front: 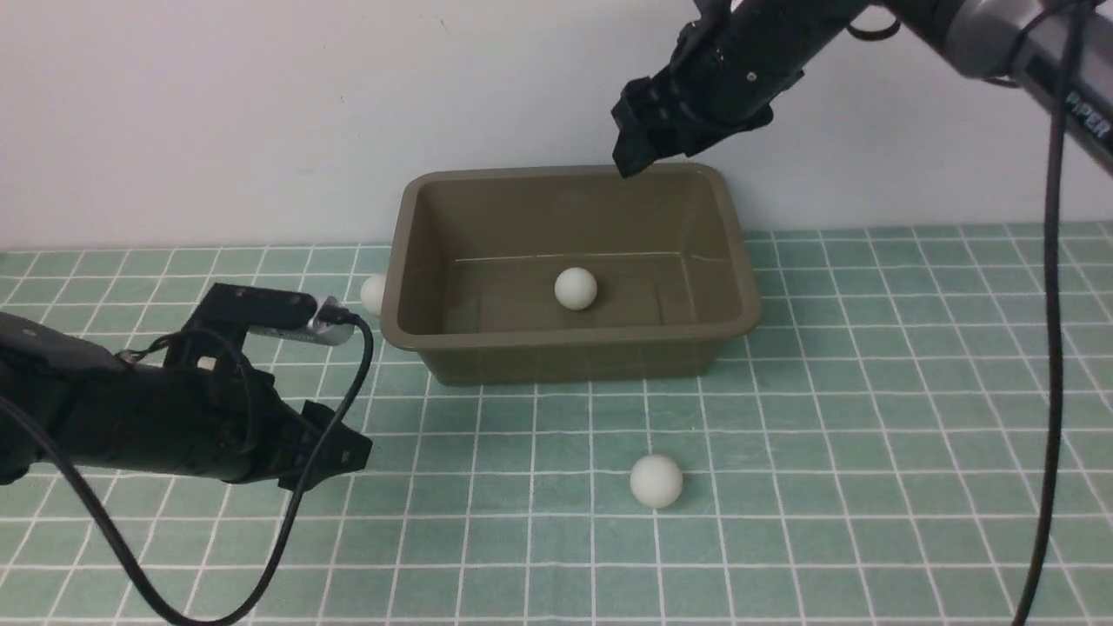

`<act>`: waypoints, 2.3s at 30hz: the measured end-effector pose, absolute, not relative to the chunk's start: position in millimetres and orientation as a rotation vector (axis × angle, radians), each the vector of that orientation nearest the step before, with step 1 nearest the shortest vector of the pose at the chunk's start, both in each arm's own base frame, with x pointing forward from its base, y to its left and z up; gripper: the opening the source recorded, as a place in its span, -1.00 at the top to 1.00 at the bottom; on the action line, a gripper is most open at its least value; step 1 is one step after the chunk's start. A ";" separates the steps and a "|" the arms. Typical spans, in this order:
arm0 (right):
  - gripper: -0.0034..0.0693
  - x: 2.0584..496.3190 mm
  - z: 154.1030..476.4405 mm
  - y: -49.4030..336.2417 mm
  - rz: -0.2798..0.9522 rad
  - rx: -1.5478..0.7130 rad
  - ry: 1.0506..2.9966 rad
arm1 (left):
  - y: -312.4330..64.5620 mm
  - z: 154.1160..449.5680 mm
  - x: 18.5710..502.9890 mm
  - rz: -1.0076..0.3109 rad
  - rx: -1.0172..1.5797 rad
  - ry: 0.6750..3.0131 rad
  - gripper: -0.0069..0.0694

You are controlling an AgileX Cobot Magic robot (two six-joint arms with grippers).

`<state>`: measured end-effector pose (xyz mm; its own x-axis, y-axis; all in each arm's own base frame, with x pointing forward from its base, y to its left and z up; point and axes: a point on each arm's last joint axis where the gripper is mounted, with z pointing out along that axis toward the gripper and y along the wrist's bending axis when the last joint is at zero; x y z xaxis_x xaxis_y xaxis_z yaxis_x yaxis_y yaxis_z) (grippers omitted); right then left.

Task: Put the table tennis balls in the box on the green coffee tablecloth.
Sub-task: 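Reach for and grasp a ping pong ball on the table beside the basket, then drop the ball into the bin, then reach for and grasp a ping pong ball on the table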

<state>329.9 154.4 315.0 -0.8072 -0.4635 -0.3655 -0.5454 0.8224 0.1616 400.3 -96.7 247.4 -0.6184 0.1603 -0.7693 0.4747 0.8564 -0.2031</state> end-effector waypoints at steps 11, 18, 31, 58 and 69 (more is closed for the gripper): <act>-0.26 291.9 273.9 152.6 0.472 -0.857 2.721 | -107.6 224.3 451.9 -0.524 0.506 2.239 -0.10; -0.25 277.7 262.8 178.8 0.481 -0.939 2.645 | -120.9 206.4 465.8 -0.482 0.611 2.259 -0.10; -0.25 284.3 230.1 204.7 0.264 -0.862 2.676 | -136.8 189.7 466.2 -0.364 0.681 2.320 -0.19; -0.25 309.7 167.8 221.1 0.254 -0.843 2.683 | -83.0 307.8 430.0 -0.305 0.670 2.234 -0.36; -0.24 315.4 151.4 224.4 0.246 -0.850 2.671 | 28.0 319.1 404.9 -0.208 0.444 2.493 -0.36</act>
<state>315.4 224.4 151.4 -0.7690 -0.5299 -0.3576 -0.5864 0.8075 0.0644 404.9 28.0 319.1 -0.7690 0.2662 -0.5812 0.3590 0.9321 -0.0481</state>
